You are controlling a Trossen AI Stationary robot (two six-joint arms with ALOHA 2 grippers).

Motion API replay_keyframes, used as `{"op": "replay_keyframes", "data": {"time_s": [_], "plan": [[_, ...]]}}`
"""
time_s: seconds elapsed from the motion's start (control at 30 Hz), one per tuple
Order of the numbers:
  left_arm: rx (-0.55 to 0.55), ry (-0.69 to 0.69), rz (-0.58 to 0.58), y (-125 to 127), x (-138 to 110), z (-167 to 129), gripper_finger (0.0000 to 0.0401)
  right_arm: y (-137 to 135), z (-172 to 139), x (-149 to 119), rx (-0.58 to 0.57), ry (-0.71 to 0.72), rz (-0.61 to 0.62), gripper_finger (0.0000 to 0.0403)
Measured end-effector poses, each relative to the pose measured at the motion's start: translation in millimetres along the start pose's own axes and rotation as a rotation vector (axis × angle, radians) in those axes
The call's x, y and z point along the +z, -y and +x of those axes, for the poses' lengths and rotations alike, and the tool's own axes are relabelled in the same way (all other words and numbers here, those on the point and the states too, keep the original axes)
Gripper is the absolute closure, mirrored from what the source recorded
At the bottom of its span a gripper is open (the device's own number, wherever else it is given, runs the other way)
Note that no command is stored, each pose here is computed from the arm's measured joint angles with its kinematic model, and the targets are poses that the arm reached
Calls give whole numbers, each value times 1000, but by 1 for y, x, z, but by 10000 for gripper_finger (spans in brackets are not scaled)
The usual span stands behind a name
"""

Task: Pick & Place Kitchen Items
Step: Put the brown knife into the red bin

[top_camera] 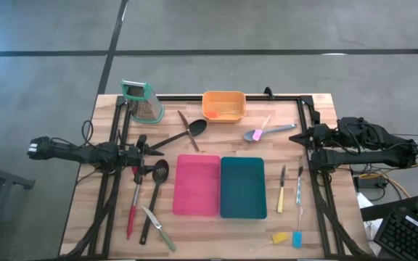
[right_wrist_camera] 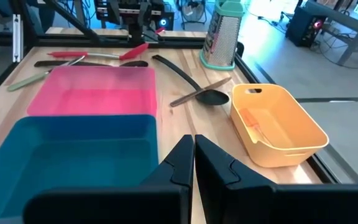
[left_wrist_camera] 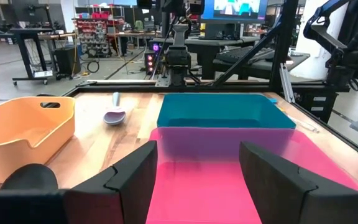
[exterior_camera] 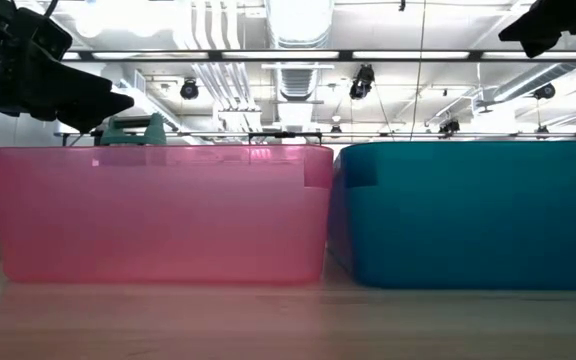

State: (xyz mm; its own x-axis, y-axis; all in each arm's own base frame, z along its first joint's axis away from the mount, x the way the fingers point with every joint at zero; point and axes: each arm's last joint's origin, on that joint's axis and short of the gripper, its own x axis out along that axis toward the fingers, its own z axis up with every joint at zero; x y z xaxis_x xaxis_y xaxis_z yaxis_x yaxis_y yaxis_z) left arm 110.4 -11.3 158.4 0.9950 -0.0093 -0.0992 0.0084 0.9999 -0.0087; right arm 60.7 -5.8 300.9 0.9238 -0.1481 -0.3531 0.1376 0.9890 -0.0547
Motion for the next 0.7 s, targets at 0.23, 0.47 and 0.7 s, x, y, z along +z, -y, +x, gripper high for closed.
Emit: {"op": "replay_keyframes", "data": {"time_s": [0.23, 0.47, 0.7], "plan": [[-25, 54, -66, 1, 16, -1, 169, 0, 0, 0, 0, -1, 0, 394], [-41, 79, -46, 1, 37, -4, 169, 0, 0, 0, 0, -1, 0, 394], [-60, 75, -71, 2, 37, -3, 169, 0, 0, 0, 0, -1, -1, 394]]}}
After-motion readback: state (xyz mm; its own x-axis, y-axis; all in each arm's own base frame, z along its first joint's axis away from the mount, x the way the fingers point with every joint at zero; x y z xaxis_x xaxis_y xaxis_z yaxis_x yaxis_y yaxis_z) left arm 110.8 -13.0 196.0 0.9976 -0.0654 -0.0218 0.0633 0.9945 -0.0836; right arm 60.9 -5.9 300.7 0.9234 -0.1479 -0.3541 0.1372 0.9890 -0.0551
